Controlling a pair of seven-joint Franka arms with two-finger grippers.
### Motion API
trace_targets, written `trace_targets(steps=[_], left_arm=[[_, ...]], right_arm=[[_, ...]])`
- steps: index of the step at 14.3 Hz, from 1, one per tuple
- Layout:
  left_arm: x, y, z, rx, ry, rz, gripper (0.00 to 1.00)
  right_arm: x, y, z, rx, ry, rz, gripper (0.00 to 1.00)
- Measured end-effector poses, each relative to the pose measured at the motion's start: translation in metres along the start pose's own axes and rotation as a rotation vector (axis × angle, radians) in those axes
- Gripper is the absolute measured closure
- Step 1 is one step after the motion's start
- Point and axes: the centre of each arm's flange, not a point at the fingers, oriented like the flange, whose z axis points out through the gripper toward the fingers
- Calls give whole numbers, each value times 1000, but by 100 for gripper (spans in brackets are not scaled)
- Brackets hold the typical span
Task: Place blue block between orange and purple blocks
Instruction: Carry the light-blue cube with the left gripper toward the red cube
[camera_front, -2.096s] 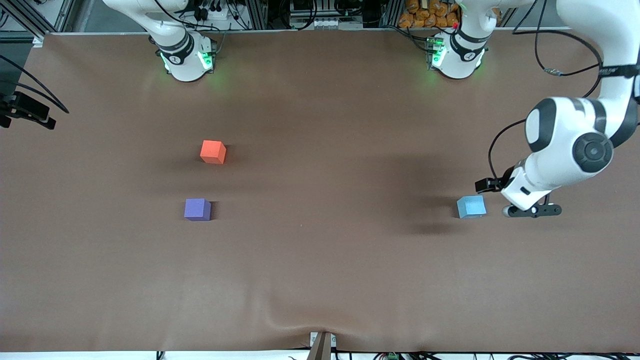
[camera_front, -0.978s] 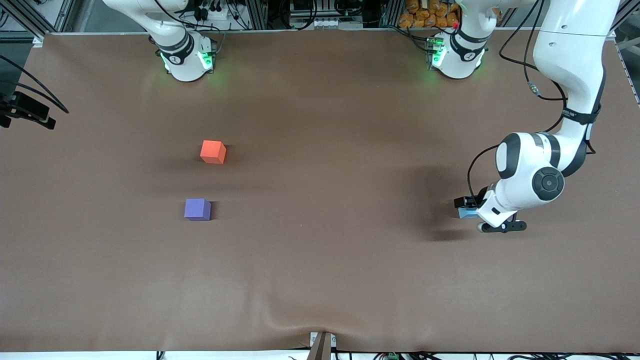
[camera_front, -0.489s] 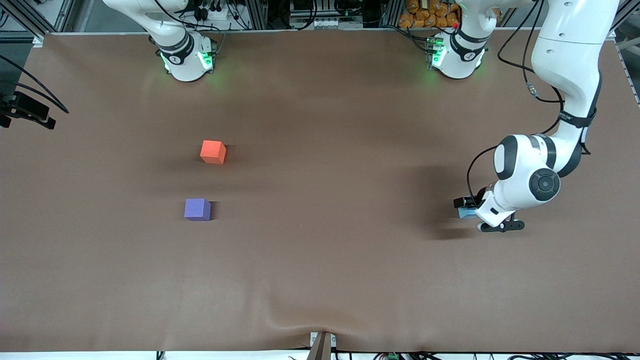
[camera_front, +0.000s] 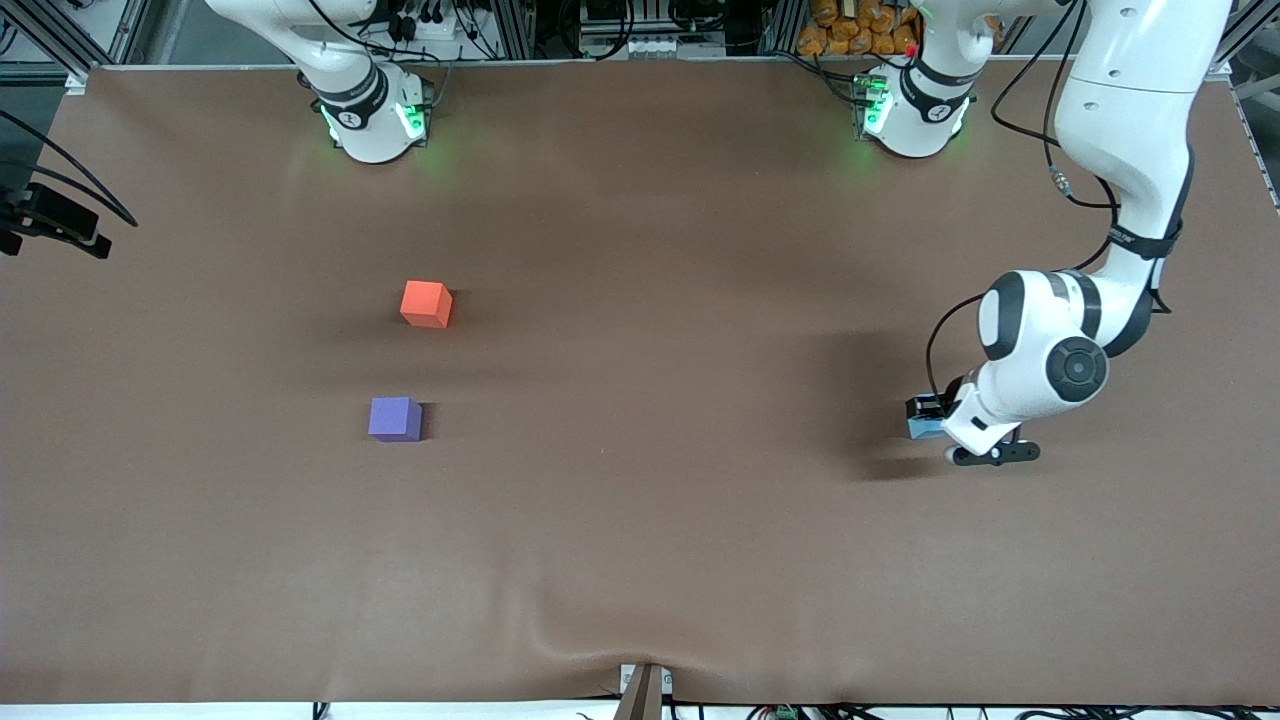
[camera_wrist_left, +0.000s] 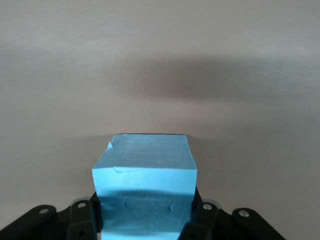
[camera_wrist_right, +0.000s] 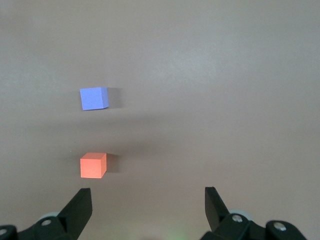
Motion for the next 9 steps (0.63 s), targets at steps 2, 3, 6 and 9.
trace_targets(steps=[2, 3, 6, 9], left_arm=[[-3, 54, -10, 0, 27, 27, 38], [-7, 93, -18, -2, 47, 38, 39], [-37, 228, -50, -24, 102, 62, 40], [-81, 352, -62, -63, 116, 66, 40]], right_arm=[[0, 0, 0, 0, 0, 0, 0], [0, 0, 0, 0, 0, 0, 0], [0, 0, 0, 0, 0, 0, 0], [0, 0, 0, 2, 0, 1, 0]])
